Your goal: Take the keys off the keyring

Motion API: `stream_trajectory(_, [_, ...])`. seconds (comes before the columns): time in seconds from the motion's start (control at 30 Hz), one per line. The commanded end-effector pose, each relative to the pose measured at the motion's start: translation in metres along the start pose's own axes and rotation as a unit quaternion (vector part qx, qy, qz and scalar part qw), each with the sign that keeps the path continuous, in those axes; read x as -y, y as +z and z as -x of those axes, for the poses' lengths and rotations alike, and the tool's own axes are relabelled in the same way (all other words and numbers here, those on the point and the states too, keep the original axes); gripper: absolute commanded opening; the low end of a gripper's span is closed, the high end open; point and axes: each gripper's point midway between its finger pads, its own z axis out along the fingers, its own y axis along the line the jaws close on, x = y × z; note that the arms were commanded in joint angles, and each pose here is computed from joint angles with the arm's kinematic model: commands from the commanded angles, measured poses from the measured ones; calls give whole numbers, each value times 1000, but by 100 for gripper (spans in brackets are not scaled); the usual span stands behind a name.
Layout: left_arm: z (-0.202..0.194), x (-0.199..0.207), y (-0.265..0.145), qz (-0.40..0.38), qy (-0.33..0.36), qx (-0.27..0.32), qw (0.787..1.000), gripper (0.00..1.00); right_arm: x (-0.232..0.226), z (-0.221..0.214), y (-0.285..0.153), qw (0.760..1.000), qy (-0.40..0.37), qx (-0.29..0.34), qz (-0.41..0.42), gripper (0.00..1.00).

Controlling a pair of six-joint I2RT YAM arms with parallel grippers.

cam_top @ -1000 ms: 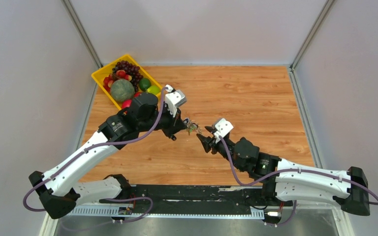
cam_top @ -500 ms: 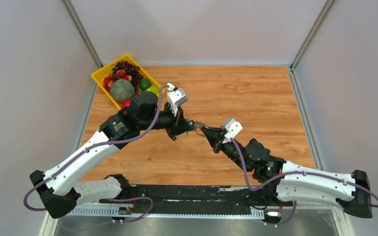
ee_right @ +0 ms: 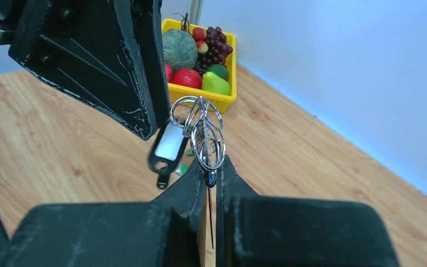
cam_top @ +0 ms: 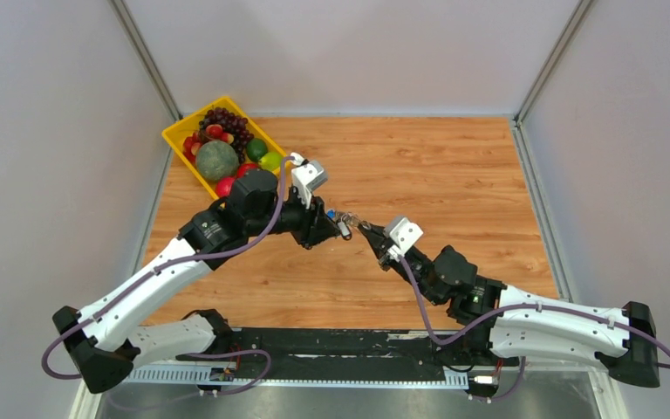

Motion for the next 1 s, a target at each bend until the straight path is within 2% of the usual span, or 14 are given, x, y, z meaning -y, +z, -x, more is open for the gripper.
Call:
stream_trajectory(0.0, [-3, -16, -7, 30, -11, 31, 999, 42, 5, 26, 3, 996, -82, 39, 8, 0])
stream_trajectory(0.1, [-1, -19, -13, 33, -5, 63, 997, 49, 8, 32, 5, 989, -139, 43, 11, 0])
stream_trajectory(0.3, [-9, -19, -23, 24, 21, 85, 996, 61, 4, 51, 10, 968, -242, 58, 40, 0])
stream_trajectory(0.47, [-19, -20, -25, 17, 59, 108, 992, 82, 2, 68, 12, 950, -296, 79, 53, 0])
stream_trajectory(0.6, [-12, -12, -31, -5, 101, 164, 981, 87, -1, 83, 11, 937, -329, 102, 63, 0])
stream_trajectory(0.8, [4, -7, -40, -9, 161, 233, 959, 88, -4, 102, 10, 908, -388, 145, 64, 0])
stream_trajectory(0.97, [16, 3, -43, -28, 228, 239, 943, 90, -8, 121, 6, 898, -394, 182, 70, 0])
